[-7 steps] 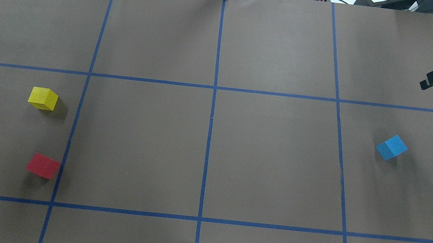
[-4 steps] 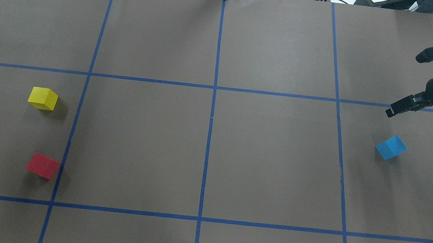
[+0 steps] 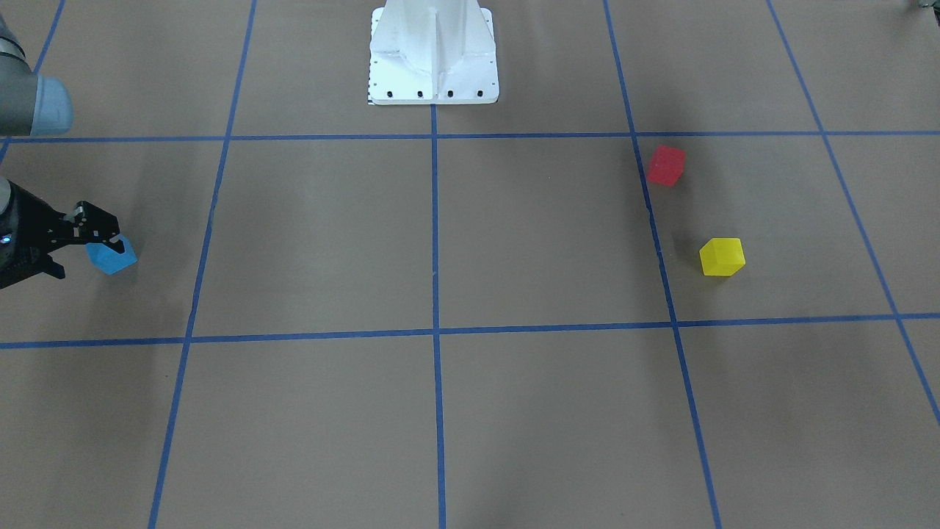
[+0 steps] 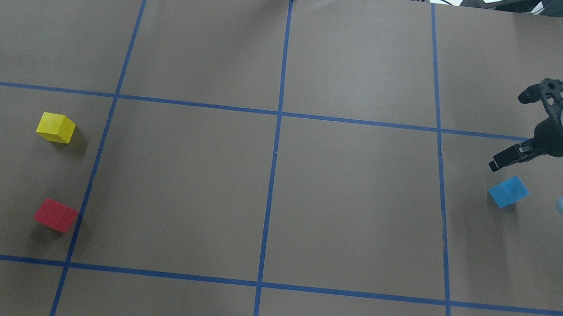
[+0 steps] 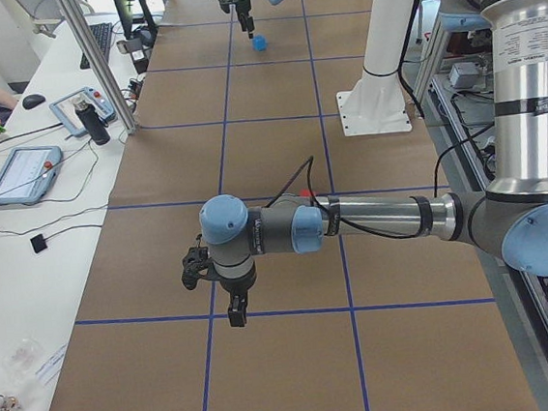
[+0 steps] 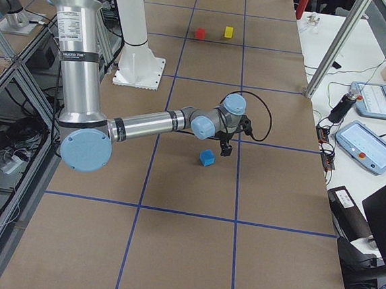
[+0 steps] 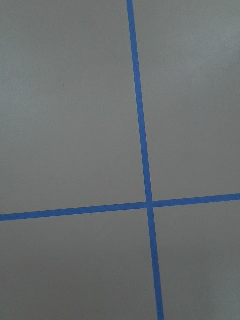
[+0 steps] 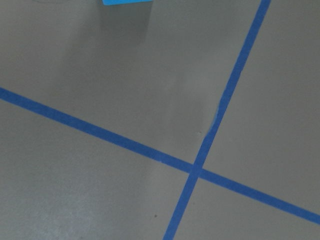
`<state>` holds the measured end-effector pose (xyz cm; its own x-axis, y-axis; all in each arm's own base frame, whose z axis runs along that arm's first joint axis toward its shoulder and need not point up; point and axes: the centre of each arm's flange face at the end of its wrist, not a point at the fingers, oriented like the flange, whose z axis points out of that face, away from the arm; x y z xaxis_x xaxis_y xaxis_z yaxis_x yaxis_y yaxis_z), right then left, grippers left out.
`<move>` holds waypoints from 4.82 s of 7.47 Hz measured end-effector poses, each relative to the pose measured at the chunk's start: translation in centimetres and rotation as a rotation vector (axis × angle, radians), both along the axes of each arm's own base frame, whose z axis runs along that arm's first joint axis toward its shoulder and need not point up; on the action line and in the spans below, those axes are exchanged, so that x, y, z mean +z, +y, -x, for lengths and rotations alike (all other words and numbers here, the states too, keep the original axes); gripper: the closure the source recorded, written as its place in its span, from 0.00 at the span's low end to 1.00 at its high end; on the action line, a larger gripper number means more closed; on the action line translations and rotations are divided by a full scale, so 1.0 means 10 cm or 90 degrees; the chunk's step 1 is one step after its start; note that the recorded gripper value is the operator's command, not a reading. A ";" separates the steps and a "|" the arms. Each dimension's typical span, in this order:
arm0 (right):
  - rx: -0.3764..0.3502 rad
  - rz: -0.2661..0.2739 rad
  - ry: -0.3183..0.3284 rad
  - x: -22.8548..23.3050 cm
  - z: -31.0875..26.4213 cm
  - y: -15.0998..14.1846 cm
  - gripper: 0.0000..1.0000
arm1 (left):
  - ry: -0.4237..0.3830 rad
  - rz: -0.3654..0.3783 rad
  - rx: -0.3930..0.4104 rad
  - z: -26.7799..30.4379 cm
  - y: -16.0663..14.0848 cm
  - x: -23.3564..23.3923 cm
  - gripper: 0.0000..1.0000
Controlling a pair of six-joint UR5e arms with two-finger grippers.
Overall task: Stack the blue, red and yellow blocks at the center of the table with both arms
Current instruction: 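Move the right gripper down over the blue cube, then close the right gripper on the blue cube and lift it, then carry the blue cube with the right gripper to the table center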
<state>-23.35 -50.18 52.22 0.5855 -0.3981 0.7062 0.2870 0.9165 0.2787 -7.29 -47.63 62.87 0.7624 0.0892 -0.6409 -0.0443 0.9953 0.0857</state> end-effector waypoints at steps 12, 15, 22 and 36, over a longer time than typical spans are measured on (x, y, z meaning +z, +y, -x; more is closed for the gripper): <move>-0.057 0.004 0.035 0.41 0.20 0.16 1.00 | 0.001 -0.002 0.000 0.00 0.00 -0.02 0.00; -0.021 0.031 0.026 -0.26 0.08 -0.37 1.00 | 0.001 -0.006 0.000 0.00 -0.03 -0.04 0.00; 0.140 0.272 0.049 -3.04 2.32 -1.41 1.00 | 0.002 -0.069 0.006 -0.04 -0.11 -0.32 0.00; 0.166 0.263 0.031 -3.24 3.86 -0.54 0.01 | 0.007 -0.091 0.013 -0.10 -0.27 -0.46 0.00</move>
<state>-61.99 -55.57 19.78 0.6644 0.0740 0.7437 0.0374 0.9905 -0.1320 -6.27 -50.35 58.25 0.7525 0.1957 -0.6289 -0.0633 0.9719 0.2268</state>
